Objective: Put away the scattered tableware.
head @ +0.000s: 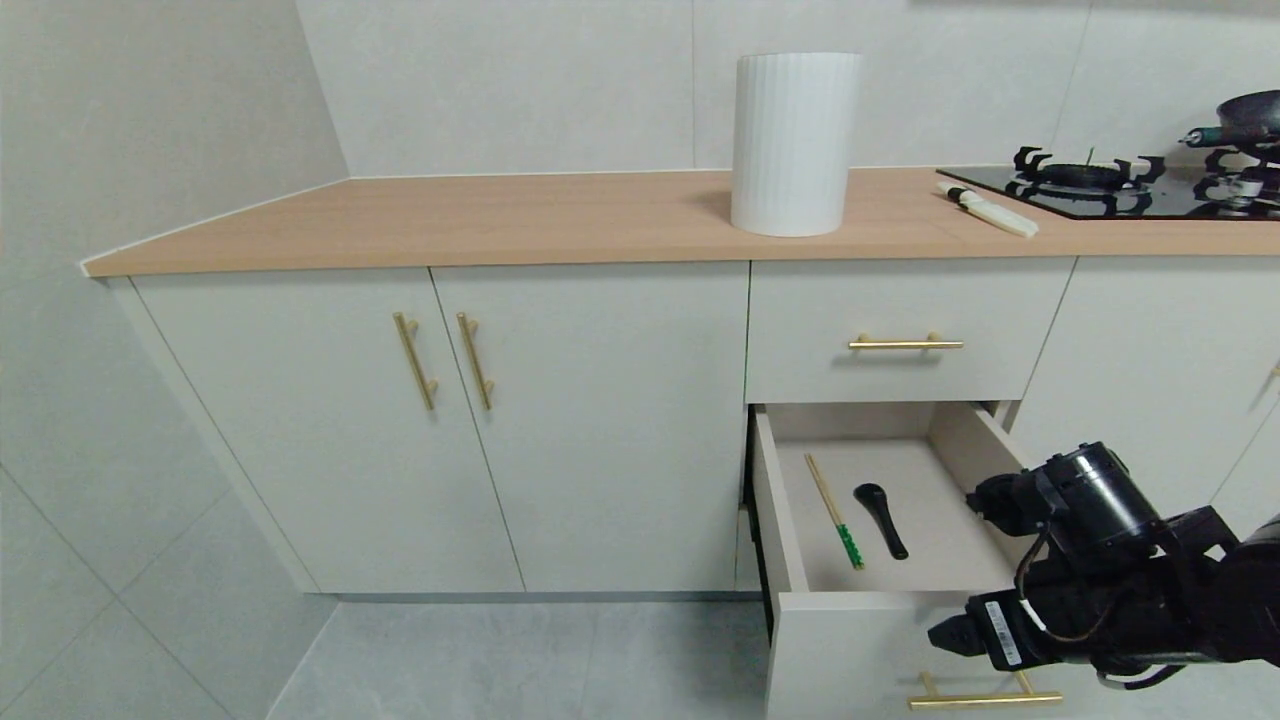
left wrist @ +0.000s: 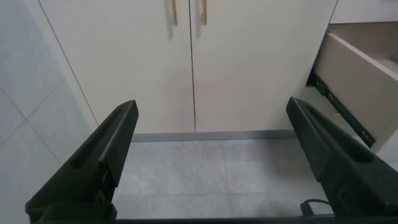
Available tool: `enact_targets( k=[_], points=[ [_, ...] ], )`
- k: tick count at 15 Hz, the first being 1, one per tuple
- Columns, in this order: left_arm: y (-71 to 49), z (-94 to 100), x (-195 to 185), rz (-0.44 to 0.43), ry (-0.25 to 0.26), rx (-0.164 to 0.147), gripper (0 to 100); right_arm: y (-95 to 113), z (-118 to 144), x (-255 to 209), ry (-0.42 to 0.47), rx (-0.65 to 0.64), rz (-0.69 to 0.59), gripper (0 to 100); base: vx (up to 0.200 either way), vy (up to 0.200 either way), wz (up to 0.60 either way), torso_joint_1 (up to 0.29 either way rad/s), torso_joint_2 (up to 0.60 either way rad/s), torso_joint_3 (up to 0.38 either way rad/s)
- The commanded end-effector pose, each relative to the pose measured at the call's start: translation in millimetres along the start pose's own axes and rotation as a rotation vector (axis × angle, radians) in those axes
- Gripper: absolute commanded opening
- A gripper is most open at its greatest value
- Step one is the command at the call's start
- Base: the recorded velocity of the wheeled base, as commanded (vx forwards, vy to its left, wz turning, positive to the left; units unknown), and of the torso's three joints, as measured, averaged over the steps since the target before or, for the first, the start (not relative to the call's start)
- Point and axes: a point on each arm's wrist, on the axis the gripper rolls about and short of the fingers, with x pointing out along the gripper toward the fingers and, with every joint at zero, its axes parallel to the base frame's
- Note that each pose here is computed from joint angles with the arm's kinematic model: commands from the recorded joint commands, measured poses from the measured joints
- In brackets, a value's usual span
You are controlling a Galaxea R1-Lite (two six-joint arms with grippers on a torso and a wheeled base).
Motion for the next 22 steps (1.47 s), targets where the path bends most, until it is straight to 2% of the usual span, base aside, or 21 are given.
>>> enact_targets(
  k=[1,5,11,16,22],
  points=[
    [0.0,0.0,0,0.0,0.001,0.0,100,-1,7,12,-0.001,0.009,-0.018,100,0.0,0.0,0.0,0.0,0.0,0.0],
    [0.0,0.0,0,0.0,0.001,0.0,100,-5,37,24,-0.059,0.032,-0.076,100,0.0,0.0,0.0,0.0,0.0,0.0],
    [0.0,0.0,0,0.0,0.001,0.0,100,-9,56,55,-0.046,0.044,-0.11,100,0.0,0.0,0.0,0.0,0.0,0.0],
    [0.0,0.0,0,0.0,0.001,0.0,100,-11,77,73,-0.089,0.072,-0.144,100,0.0,0.0,0.0,0.0,0.0,0.0],
    [0.0,0.0,0,0.0,0.001,0.0,100,-20,92,98,-0.25,0.146,-0.165,100,0.0,0.0,0.0,0.0,0.0,0.0]
  ],
)
